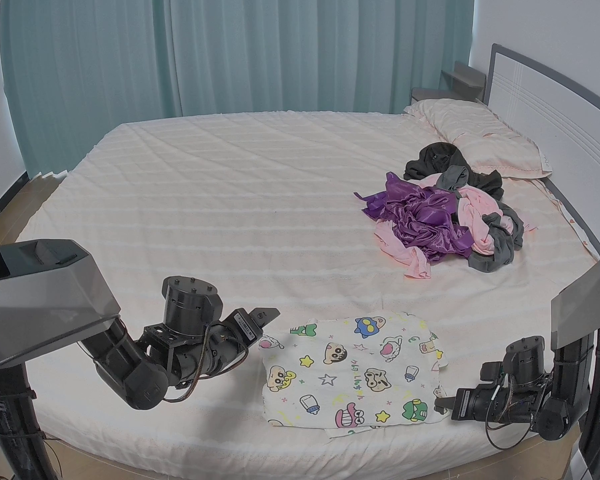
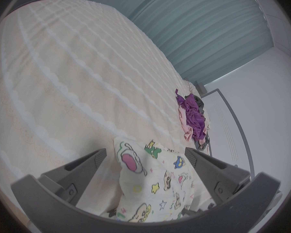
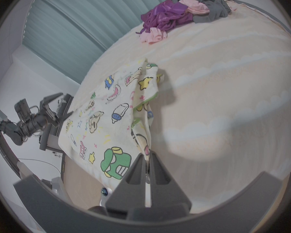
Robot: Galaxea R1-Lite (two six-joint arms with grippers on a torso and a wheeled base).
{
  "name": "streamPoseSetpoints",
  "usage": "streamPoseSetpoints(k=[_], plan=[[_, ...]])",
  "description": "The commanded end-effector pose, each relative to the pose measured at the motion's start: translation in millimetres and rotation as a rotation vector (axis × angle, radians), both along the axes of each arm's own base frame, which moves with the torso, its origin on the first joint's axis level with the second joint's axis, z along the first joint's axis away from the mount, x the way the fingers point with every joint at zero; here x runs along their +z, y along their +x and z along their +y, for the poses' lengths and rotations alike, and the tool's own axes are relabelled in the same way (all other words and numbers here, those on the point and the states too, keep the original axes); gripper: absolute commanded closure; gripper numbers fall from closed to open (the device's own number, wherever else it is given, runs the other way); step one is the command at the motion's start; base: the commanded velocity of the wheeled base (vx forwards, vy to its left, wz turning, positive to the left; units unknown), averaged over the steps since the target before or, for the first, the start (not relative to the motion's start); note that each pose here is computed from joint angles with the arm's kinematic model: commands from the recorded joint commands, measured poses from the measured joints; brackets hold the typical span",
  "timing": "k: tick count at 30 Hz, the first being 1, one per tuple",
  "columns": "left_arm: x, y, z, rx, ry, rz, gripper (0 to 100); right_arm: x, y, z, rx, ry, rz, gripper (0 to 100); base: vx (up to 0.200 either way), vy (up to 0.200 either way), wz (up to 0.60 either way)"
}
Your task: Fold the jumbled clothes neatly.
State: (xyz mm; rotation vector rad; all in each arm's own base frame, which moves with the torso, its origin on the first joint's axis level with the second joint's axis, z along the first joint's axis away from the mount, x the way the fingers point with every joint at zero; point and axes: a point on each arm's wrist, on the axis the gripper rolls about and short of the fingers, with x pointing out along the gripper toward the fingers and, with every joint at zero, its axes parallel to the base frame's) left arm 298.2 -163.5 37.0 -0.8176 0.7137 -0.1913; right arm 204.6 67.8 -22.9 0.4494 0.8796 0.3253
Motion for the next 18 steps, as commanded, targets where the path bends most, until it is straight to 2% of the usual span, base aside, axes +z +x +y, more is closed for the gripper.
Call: streamPoseSetpoints(k=[1, 8, 9, 18], plan=[[4, 5, -4, 0.038, 0.002, -0.029, 0, 5, -9, -4, 0.024, -0.039, 0.025, 100, 0.0, 0.0, 0.0], [9, 0, -14, 0.03, -0.035, -0.03, 0, 5, -8, -4, 0.029, -0.047, 0.021, 100, 0.0, 0.0, 0.0], [10, -3, -19, 0.021, -0.043, -0.027, 0, 4, -9, -4, 0.031, -0.048, 0.024, 0, 0.0, 0.0, 0.0], [4, -28, -40, -0.05, -0.059, 0.023, 0, 4, -5, -6, 0.014, -0.043, 0.009, 0, 0.0, 0.0, 0.0]])
